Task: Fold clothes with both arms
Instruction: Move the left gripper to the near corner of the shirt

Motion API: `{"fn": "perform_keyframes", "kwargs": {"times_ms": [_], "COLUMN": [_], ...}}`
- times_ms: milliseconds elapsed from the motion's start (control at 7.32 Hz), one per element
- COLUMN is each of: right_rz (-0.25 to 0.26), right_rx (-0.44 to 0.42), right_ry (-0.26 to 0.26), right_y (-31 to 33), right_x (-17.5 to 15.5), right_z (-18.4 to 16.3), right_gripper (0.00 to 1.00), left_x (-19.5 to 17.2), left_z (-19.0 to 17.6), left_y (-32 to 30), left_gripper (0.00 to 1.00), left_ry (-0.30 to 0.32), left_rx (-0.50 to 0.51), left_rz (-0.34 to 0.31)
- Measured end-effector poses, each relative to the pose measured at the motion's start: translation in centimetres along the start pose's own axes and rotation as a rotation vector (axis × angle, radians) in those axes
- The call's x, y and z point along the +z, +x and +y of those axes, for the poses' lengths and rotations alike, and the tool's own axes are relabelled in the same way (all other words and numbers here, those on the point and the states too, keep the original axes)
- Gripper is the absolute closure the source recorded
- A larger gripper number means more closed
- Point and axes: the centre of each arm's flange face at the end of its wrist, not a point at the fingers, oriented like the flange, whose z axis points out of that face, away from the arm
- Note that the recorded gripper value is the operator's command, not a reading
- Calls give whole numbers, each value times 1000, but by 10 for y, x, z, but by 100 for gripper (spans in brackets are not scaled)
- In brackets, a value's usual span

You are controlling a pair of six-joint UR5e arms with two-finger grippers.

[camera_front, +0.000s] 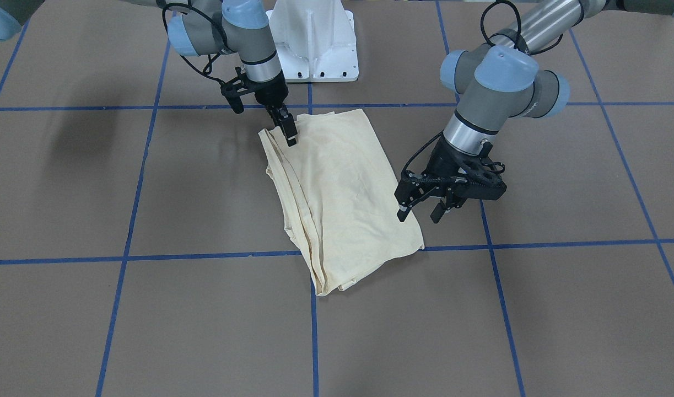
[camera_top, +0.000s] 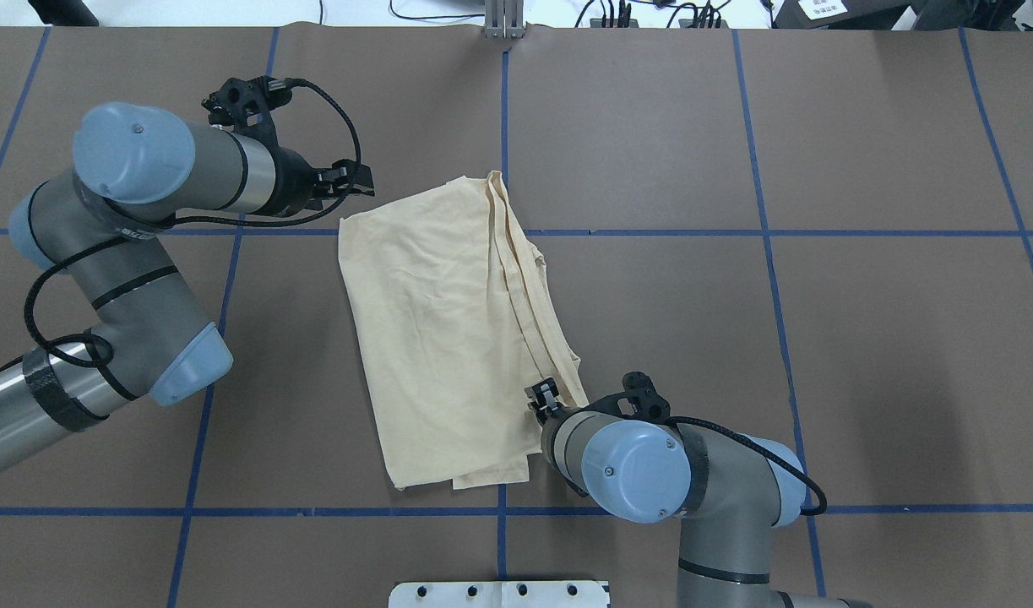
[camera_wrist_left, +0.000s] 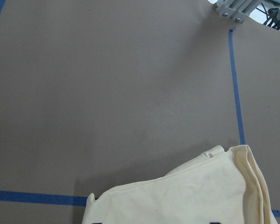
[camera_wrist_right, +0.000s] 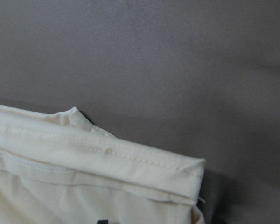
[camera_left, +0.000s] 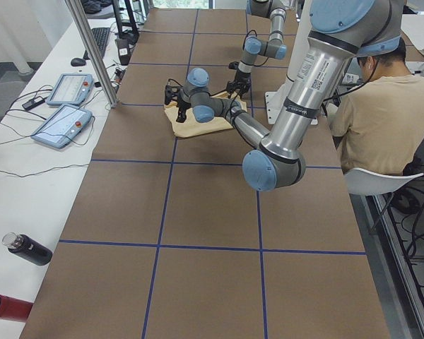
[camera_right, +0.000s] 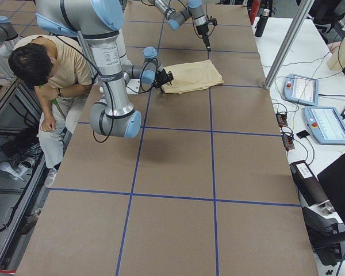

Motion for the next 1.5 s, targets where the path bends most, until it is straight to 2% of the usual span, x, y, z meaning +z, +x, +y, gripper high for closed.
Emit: {"fn": "perform_keyframes", "kwargs": {"times_ms": [410, 956, 1229, 1502], "right_rz": [-4, 12, 38, 68], "right_rx": [8, 13, 3, 13], "right_ry": [-9, 8, 14, 11], "right_y": [-4, -4, 6, 27], "right_x": [-3, -7, -14, -21], "right_z": [8, 1, 12, 35], "right_gripper": [100, 100, 100, 100], "left_x": [-43, -54, -57, -59], "left_z": [18, 24, 36, 67], "left_y": [-16, -19, -8, 8], "left_gripper": [19, 20, 20, 20], "left_ry": [-14, -29, -58, -109], "left_rx": [-3, -16, -97, -207], "left_rz": [-6, -10, 11, 34]}}
